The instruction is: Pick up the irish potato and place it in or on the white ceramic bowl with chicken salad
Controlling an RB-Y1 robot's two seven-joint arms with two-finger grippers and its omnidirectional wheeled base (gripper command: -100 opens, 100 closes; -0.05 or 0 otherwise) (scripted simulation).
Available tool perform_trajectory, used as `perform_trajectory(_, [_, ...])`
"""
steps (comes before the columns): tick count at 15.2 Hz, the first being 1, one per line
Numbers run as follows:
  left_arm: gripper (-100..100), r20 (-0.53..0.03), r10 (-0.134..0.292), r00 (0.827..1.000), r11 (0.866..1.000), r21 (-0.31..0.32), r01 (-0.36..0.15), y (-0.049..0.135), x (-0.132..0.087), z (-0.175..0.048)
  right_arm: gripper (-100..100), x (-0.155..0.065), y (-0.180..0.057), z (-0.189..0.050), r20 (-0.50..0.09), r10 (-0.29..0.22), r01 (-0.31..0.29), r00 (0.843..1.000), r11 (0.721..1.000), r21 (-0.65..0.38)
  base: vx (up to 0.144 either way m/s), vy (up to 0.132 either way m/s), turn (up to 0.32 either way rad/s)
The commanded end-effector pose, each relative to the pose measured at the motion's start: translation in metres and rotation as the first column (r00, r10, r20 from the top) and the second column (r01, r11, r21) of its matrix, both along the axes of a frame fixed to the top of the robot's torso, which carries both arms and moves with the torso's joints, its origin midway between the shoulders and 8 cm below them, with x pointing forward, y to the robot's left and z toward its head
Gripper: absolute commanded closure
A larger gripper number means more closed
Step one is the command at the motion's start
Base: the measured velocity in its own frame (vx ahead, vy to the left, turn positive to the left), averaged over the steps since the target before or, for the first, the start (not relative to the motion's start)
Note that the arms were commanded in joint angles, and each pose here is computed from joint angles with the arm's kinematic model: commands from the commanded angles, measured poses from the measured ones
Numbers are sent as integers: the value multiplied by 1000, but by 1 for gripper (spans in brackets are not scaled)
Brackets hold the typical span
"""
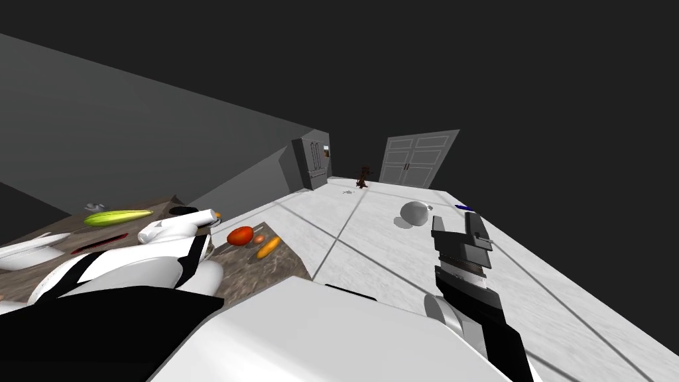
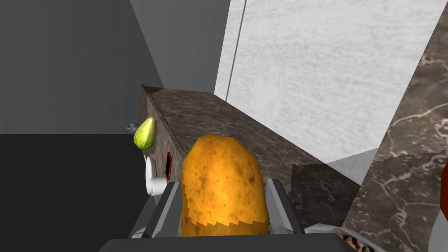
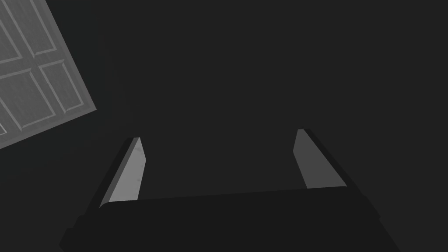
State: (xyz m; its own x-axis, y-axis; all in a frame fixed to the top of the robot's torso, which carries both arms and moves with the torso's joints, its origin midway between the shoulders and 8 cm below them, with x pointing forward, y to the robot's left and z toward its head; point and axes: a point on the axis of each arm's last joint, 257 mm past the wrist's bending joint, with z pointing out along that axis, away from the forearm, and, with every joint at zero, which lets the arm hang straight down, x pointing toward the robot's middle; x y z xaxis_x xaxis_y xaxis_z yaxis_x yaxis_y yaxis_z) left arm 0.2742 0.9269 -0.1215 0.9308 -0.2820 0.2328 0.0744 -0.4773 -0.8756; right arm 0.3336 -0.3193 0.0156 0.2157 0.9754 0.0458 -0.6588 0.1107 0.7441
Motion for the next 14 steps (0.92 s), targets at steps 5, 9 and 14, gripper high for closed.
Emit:
perform_trajectory(5, [100, -42, 11, 999, 1000, -24, -12, 0, -15, -17, 0, 0, 0, 0, 0, 0, 0, 1000, 1000, 0, 38, -21, 103])
perform_trajectory(9, [100, -71, 36, 997, 997, -64, -41, -2, -33, -40, 0, 0, 0, 0, 0, 0, 0, 1000, 1000, 0, 4, 4, 12])
perform_trajectory(14, [100, -106, 51, 993, 994, -95, -62, -5, -48, -60, 0, 0, 0, 0, 0, 0, 0, 1000, 1000, 0, 8, -2, 74])
